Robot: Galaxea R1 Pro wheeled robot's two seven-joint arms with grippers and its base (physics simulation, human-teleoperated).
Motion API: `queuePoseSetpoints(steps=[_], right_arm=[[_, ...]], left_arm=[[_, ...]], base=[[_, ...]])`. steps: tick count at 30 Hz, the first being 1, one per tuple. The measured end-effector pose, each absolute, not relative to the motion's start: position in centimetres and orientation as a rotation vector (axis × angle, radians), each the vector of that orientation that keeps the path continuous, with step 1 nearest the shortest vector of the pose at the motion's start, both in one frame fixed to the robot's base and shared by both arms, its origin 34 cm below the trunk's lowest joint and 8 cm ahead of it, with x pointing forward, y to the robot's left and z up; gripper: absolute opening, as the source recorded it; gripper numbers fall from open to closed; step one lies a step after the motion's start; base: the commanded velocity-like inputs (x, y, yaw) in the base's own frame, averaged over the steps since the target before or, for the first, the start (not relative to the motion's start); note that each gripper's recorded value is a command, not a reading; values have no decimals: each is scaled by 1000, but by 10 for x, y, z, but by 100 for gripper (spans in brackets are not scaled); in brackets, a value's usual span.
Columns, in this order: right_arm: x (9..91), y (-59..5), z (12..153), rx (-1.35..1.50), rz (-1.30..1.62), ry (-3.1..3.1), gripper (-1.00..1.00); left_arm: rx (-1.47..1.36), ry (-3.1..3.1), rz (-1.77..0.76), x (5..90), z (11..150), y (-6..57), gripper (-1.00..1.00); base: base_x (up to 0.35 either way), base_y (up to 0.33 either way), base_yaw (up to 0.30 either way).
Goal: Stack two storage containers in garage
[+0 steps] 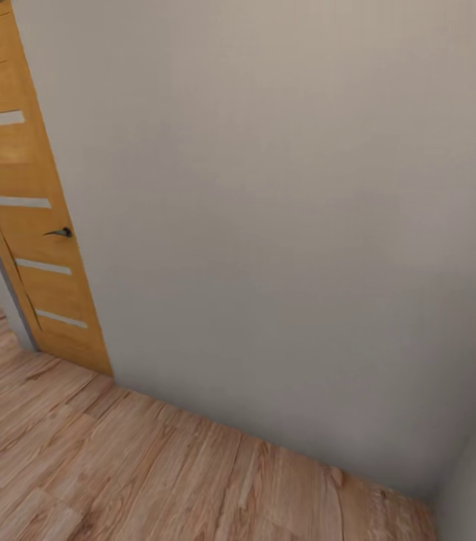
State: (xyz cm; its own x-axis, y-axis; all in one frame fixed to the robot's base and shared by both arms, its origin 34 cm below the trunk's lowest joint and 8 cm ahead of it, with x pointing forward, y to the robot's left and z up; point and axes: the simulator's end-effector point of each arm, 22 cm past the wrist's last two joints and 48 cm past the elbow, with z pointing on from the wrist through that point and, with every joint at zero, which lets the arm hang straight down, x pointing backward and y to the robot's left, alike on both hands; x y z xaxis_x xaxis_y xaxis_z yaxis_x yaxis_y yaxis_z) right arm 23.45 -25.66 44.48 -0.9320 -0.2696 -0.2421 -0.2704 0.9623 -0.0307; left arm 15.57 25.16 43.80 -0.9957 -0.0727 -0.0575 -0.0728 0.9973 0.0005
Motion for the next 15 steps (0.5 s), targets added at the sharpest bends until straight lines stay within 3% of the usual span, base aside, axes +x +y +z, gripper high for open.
queuePoseSetpoints(steps=[5, 15], right_arm=[[237, -267, 445, -391, -52, 2860, 100], [238, -276, 445, -232, -79, 2877, 100]], left_arm=[[-112, 3082, 5, 156, 438, 251, 100], [-112, 3081, 6, 157, 438, 252, 100]], base=[[273, 0, 274], [14, 0, 274]])
